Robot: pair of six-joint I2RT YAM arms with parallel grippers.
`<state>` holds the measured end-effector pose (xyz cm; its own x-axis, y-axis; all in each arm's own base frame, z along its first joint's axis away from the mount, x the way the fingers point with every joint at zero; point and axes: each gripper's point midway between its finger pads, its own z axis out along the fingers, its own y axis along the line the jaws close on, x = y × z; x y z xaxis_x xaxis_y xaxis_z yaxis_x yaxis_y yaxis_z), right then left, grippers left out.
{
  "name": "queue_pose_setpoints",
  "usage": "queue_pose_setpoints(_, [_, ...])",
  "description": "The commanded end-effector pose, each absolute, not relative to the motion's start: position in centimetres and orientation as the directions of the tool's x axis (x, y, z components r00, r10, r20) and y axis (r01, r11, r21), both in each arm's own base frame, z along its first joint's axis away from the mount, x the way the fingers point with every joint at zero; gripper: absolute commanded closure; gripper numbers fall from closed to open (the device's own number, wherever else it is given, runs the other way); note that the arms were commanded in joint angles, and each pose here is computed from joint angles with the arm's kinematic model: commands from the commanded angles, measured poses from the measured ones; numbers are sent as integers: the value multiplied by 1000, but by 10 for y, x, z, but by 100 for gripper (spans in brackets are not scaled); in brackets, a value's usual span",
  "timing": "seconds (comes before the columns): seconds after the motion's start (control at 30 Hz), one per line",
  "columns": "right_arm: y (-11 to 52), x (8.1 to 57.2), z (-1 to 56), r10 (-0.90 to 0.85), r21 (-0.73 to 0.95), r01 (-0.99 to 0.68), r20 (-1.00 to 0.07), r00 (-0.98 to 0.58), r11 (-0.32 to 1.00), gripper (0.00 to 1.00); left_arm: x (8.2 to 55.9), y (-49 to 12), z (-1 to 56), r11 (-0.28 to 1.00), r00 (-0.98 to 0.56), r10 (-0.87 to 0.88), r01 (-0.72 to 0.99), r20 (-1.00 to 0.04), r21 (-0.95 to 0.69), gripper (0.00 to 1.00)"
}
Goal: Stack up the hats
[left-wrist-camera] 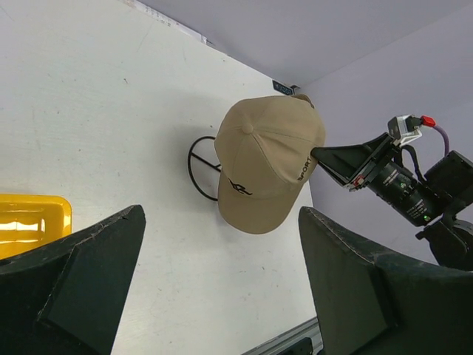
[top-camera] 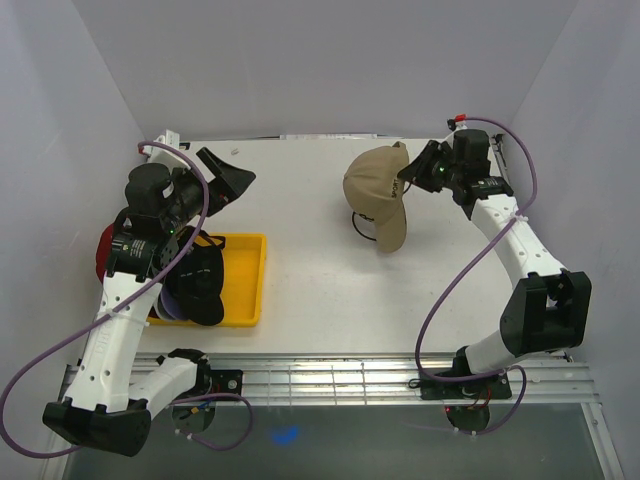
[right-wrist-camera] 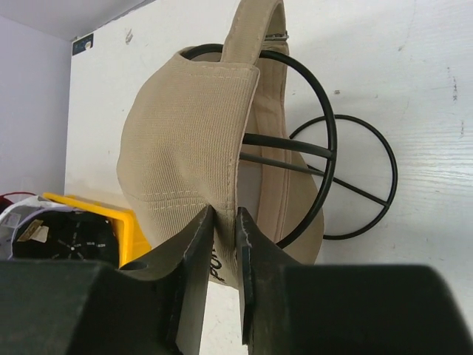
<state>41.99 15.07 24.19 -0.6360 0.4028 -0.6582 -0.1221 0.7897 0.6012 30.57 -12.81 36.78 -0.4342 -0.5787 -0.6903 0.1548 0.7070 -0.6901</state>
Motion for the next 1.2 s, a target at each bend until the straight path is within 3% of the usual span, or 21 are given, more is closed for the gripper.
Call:
queue_pose_setpoints(0.0, [142, 426, 247, 413, 577, -97, -682, -604, 811, 77, 303, -127, 366, 718, -432, -567, 159, -701, -678, 5])
queue_pose_setpoints(0.47, [121, 420, 219, 482, 622, -3, -610, -629, 783, 81, 301, -124, 362, 732, -429, -559, 145, -709, -665, 5])
queue_pose_setpoints(1.17, [105, 423, 183, 532, 692, 48, -506, -680, 720, 79, 298, -121, 356, 744, -434, -553, 127, -711, -656, 5])
